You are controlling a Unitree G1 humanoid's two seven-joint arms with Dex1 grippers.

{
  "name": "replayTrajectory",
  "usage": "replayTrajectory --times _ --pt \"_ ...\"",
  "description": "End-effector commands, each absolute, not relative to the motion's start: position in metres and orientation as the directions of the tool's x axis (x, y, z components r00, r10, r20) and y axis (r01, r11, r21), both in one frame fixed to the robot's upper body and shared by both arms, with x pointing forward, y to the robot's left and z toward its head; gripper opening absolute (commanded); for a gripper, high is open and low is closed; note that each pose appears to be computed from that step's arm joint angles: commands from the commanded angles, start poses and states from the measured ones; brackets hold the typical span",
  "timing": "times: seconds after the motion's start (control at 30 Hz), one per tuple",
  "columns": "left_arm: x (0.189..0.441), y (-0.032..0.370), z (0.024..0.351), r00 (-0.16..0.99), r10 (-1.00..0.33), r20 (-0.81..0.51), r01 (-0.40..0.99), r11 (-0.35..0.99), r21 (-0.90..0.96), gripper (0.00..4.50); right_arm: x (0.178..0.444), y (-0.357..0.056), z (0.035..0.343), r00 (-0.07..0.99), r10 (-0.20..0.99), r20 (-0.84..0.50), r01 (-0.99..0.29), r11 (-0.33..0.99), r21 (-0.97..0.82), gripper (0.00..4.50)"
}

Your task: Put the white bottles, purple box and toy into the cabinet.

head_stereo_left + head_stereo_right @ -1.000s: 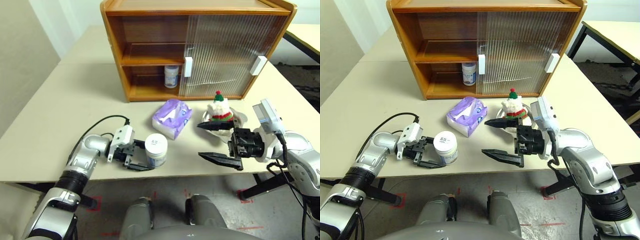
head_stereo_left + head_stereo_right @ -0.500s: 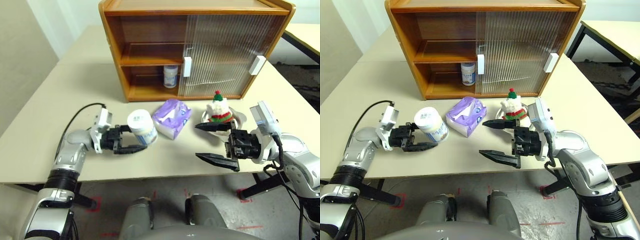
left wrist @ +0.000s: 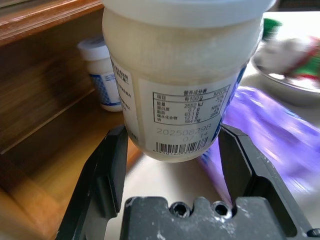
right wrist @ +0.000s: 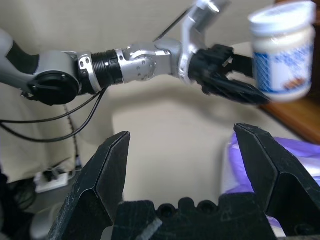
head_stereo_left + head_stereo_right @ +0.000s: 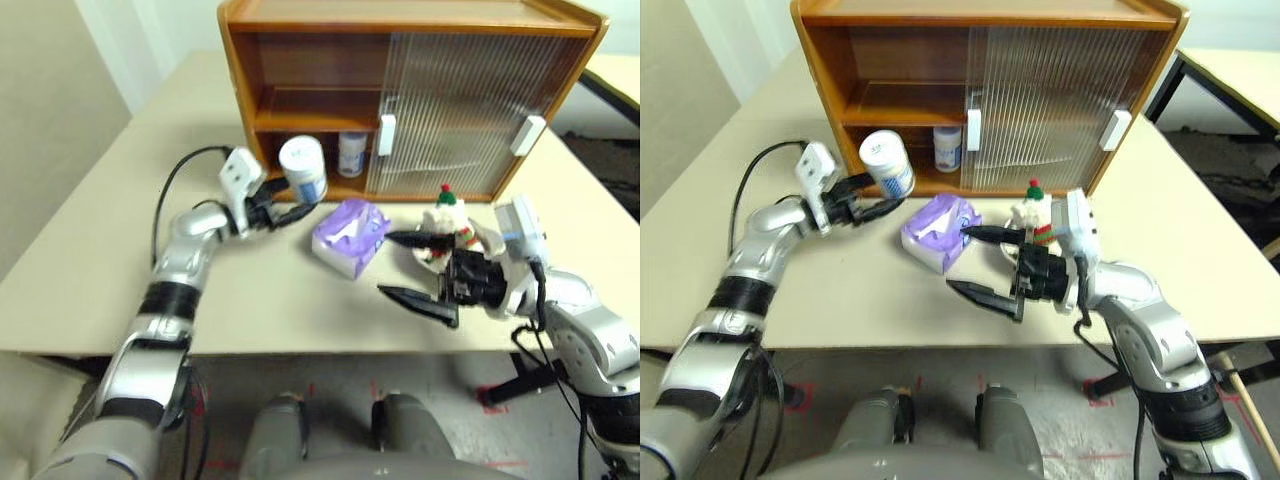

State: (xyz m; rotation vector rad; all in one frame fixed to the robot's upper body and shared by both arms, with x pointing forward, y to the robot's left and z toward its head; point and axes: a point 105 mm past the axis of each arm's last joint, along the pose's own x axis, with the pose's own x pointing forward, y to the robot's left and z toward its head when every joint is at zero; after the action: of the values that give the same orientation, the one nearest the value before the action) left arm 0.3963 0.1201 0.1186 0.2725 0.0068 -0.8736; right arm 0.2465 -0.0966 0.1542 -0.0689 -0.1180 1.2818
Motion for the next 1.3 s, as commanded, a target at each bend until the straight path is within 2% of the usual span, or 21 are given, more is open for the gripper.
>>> replayTrajectory --times 0.03,0.23,0.5,1.03,1.3 --pt "0.411 0.114 0.114 0.708 -0.693 -0.134 0.701 0.666 0.256 3.04 0.251 -0.099 0.154 0.314 0.948 0.049 -0.939 0.318 -0.134 4.50" --pt "0.426 0.098 0.101 0.770 -0.617 -0.160 0.635 0.722 0.274 3.04 0.250 -0.096 0.153 0.328 0.944 0.046 -0.934 0.331 -0.136 4.50" --pt "0.444 0.107 0.097 0.864 -0.477 -0.162 0.503 0.835 0.222 3.04 0.248 -0.096 0.153 0.336 0.941 0.037 -0.932 0.337 -0.134 4.50" --pt "0.457 0.101 0.095 0.929 -0.328 -0.172 0.353 0.924 0.146 3.04 0.255 -0.100 0.156 0.383 0.923 0.024 -0.913 0.382 -0.145 4.50" --pt "0.462 0.109 0.099 0.949 -0.267 -0.170 0.291 0.946 0.141 3.04 0.268 -0.105 0.161 0.479 0.875 0.064 -0.868 0.483 -0.113 4.50"
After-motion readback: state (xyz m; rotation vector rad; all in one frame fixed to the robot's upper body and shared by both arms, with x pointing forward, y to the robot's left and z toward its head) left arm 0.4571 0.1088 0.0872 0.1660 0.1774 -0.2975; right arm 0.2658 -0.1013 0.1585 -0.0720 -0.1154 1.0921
